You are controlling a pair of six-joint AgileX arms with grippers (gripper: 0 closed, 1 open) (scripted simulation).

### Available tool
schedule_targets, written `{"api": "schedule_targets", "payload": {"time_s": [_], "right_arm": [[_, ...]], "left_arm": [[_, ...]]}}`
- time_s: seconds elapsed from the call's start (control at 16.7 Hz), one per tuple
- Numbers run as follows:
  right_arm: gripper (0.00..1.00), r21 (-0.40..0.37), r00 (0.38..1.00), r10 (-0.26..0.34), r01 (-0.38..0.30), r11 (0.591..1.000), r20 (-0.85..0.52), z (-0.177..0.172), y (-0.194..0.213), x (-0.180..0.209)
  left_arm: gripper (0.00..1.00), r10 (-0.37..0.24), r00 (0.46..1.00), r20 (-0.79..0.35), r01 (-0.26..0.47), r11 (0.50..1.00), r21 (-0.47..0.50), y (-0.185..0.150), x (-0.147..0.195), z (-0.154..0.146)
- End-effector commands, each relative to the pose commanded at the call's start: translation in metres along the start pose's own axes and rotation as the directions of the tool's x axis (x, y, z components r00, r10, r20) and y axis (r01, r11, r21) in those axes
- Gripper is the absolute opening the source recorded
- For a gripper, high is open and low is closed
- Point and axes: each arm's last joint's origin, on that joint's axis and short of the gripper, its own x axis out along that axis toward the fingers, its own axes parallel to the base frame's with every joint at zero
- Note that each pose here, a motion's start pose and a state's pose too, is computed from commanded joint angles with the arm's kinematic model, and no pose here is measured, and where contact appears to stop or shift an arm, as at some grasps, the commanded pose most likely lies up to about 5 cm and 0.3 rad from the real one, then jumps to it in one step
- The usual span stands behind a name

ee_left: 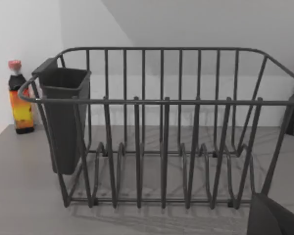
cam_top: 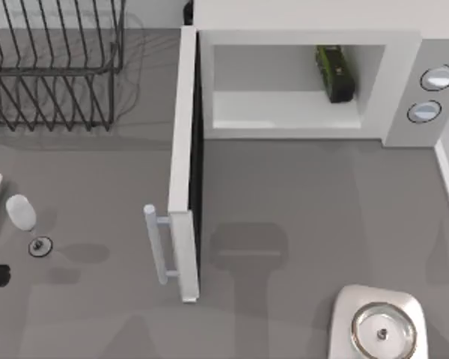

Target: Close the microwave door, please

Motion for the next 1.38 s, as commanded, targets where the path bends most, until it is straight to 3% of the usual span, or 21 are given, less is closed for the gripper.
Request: {"api": "schedule_targets", "payload": {"time_s": [1.38], "right_arm": [[1.0,0.0,1.0,0.0,0.0,1.0,0.0,0.0,0.0,0.0]], "left_arm": [[0.0,0.0,1.0,-0.002,0.0,1.0,0.0,-0.042,-0.007,-0.001]]}}
